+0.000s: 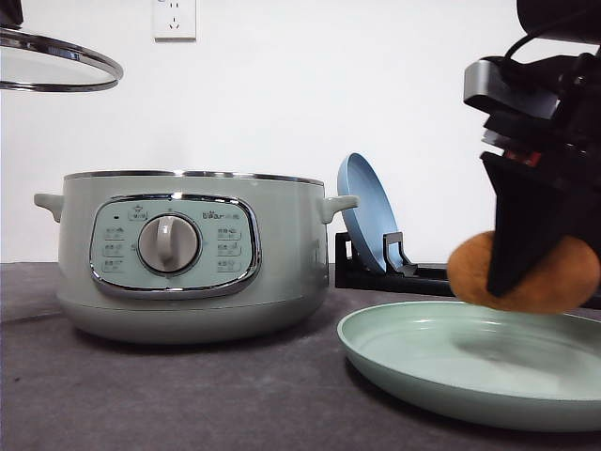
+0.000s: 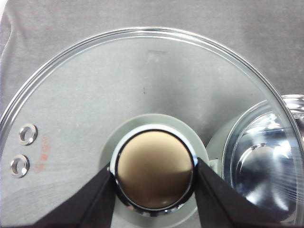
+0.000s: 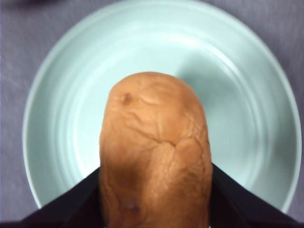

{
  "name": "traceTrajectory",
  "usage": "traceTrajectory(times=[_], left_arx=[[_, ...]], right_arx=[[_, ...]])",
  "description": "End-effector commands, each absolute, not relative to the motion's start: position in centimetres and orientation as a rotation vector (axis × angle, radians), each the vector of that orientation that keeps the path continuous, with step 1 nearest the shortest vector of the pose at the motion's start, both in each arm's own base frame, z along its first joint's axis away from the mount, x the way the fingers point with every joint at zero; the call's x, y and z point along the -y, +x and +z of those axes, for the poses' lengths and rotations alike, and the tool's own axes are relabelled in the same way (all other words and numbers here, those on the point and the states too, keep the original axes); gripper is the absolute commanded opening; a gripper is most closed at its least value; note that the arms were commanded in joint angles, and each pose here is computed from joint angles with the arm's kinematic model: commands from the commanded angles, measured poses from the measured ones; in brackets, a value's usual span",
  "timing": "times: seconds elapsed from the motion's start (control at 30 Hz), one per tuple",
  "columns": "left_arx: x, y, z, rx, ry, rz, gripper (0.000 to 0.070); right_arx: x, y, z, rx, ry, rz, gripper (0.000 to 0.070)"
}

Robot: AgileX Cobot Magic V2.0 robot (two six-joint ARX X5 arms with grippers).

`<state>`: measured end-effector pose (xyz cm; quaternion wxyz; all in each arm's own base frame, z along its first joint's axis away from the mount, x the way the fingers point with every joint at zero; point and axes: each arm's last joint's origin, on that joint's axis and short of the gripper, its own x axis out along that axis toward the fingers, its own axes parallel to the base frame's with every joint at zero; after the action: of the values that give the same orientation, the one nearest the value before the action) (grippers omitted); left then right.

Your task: Transfer potato from steamer to green plate

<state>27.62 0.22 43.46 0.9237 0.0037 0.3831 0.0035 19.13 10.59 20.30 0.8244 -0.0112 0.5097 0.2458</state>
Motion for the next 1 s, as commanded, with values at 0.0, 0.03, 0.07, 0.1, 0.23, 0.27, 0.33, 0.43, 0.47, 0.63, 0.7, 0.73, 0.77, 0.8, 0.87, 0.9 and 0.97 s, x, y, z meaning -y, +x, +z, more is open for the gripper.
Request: traceTrajectory(times=[0.0, 0.03, 0.07, 0.1, 0.23, 0.27, 0.33, 0.43, 0.47, 0.63, 0.7, 0.73, 0.77, 0.8, 0.87, 0.9, 0.97], left_arx=[[-0.2, 27.8, 44.9, -0.706, 0.007, 0.008, 0.0000], [-0.2, 27.8, 44.9, -0.706, 0.007, 0.008, 0.0000], [-0.2, 27.8, 44.9, -0.706, 0.007, 0.008, 0.0000], [-0.2, 27.8, 44.9, -0.706, 0.007, 0.008, 0.0000], [-0.2, 27.8, 44.9, -0.706, 0.007, 0.008, 0.0000], [-0.2, 27.8, 44.9, -0.707, 0.006, 0.008, 0.0000], [-0.2, 27.8, 44.9, -0.707, 0.007, 0.008, 0.0000], [-0.2, 27.8, 44.9, -0.707, 0.007, 0.008, 0.0000], [-0.2, 27.8, 44.9, -0.707, 0.007, 0.008, 0.0000], [-0.2, 27.8, 44.9, -0.706, 0.006, 0.008, 0.0000], [-0.2, 27.8, 44.9, -0.706, 0.007, 0.008, 0.0000], [-0.2, 27.8, 44.9, -0.706, 0.006, 0.008, 0.0000], [-0.2, 27.8, 44.9, -0.707, 0.007, 0.008, 0.0000], [-0.2, 27.8, 44.9, -0.707, 0.007, 0.008, 0.0000], [-0.2, 27.8, 44.9, -0.707, 0.006, 0.008, 0.0000], [-0.2, 27.8, 44.9, -0.707, 0.006, 0.008, 0.0000], [-0.2, 27.8, 44.9, -0.707, 0.007, 0.008, 0.0000]], right_arx=[[-10.8, 19.3, 19.9, -1.091, -0.011, 0.519, 0.0176], [-10.8, 19.3, 19.8, -1.091, -0.010, 0.521, 0.0176], [-10.8, 19.4, 19.7, -1.096, -0.009, 0.526, 0.0176], [-10.9, 19.5, 19.5, -1.103, -0.008, 0.531, 0.0176], [-11.0, 19.8, 18.9, -1.132, -0.009, 0.541, 0.0176], [-11.1, 19.8, 18.7, -1.139, -0.011, 0.540, 0.0176], [-11.2, 20.0, 18.4, -1.148, -0.012, 0.538, 0.0176], [-11.3, 20.2, 18.1, -1.148, -0.011, 0.538, 0.0176], [-11.3, 20.3, 18.1, -1.146, -0.010, 0.539, 0.0176], [-11.5, 20.5, 17.6, -1.163, -0.012, 0.537, 0.0176], [-11.5, 20.6, 17.3, -1.179, -0.014, 0.534, 0.0176], [-11.5, 20.7, 17.1, -1.186, -0.015, 0.533, 0.0176], [-11.6, 20.7, 16.9, -1.194, -0.017, 0.531, 0.0176], [-11.6, 20.8, 16.8, -1.201, -0.018, 0.529, 0.0176], [-11.6, 20.8, 16.5, -1.213, -0.020, 0.527, 0.0177], [-11.6, 20.8, 16.4, -1.216, -0.020, 0.526, 0.0181], [-11.6, 20.9, 16.4, -1.218, -0.021, 0.525, 0.0214]])
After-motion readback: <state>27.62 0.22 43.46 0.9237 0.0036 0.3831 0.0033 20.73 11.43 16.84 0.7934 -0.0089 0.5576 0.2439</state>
